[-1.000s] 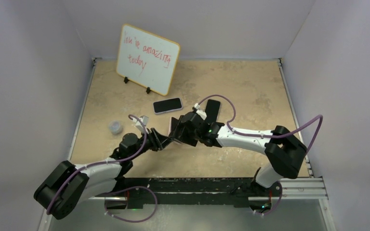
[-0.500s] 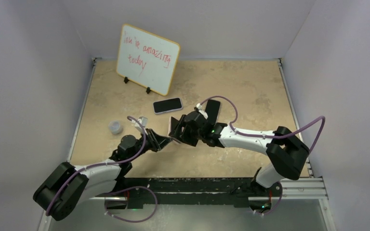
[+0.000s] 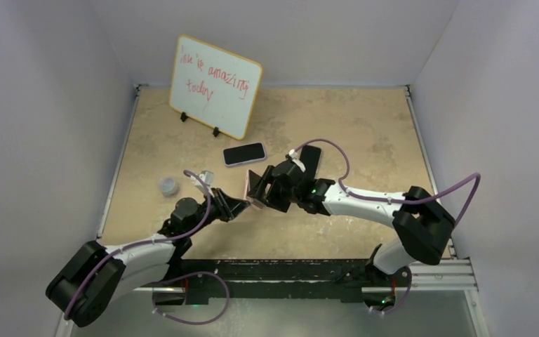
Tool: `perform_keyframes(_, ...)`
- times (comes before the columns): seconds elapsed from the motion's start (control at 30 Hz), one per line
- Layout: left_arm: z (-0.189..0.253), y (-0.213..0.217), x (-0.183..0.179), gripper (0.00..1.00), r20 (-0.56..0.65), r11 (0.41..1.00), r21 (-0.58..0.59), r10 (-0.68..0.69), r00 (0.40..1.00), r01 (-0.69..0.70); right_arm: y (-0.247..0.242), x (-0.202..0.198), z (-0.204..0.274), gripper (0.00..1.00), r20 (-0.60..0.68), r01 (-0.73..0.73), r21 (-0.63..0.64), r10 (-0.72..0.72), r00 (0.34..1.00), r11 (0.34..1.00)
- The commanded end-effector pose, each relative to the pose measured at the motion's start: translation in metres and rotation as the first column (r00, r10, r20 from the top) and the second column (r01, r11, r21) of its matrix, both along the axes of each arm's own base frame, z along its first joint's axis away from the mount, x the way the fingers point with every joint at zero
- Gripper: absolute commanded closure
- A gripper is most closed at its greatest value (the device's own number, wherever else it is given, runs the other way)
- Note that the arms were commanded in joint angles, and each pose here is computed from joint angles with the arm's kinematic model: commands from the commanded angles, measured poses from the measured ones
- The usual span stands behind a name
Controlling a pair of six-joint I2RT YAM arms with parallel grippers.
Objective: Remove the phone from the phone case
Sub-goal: Place the phone at the center of the board.
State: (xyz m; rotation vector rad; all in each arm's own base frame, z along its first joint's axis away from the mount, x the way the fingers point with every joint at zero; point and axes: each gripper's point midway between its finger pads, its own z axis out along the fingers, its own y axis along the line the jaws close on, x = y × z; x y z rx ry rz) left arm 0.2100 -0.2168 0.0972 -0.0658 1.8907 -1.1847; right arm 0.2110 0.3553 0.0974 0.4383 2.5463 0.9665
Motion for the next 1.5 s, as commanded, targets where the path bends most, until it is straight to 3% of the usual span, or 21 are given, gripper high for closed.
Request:
perform_keyframes(0.0,-0.021,0.018,0.011,1.0,-0.05,0.99,0.08,0.118,0.992,-0.114,0.006,-0.008,0.038,1.0,0.044,-0.067,0.107,0.063,0.997,0.992)
perform_keyframes(0.2,-0.044,0.033,0.007,1.0,-0.121,0.976,0.138,0.185,0.975,-0.168,-0.004,-0.002,0.044,1.0,0.078,-0.076,0.086,0.069,0.995,0.993)
perform_keyframes(0.53,-0.061,0.044,0.007,1.0,-0.195,0.956,0.187,0.261,0.946,-0.225,-0.014,-0.023,0.036,1.0,0.077,-0.246,0.008,0.245,0.966,0.969)
perform_keyframes(0.77,-0.068,0.05,0.004,1.0,-0.231,0.947,0.205,0.294,0.928,-0.249,-0.033,-0.019,0.039,1.0,0.092,-0.289,-0.044,0.292,0.952,0.956)
perform_keyframes(1.0,-0.062,0.046,0.003,1.0,-0.231,0.955,0.183,0.271,0.934,-0.232,-0.057,-0.004,0.034,1.0,0.145,-0.295,-0.214,0.329,0.933,0.931)
perform_keyframes(1.13,-0.057,0.042,0.003,1.0,-0.224,0.961,0.176,0.251,0.942,-0.214,-0.068,0.005,0.046,1.0,0.237,-0.263,-0.254,0.323,0.916,0.931)
perform_keyframes(1.3,-0.049,0.037,0.005,0.82,-0.219,0.967,0.167,0.226,0.949,-0.192,-0.081,0.014,0.074,1.0,0.364,-0.206,-0.268,0.297,0.883,0.941)
perform_keyframes(1.47,-0.041,0.031,0.006,0.71,-0.21,0.973,0.153,0.202,0.957,-0.172,-0.097,0.018,0.086,1.0,0.432,-0.152,-0.301,0.276,0.859,0.942)
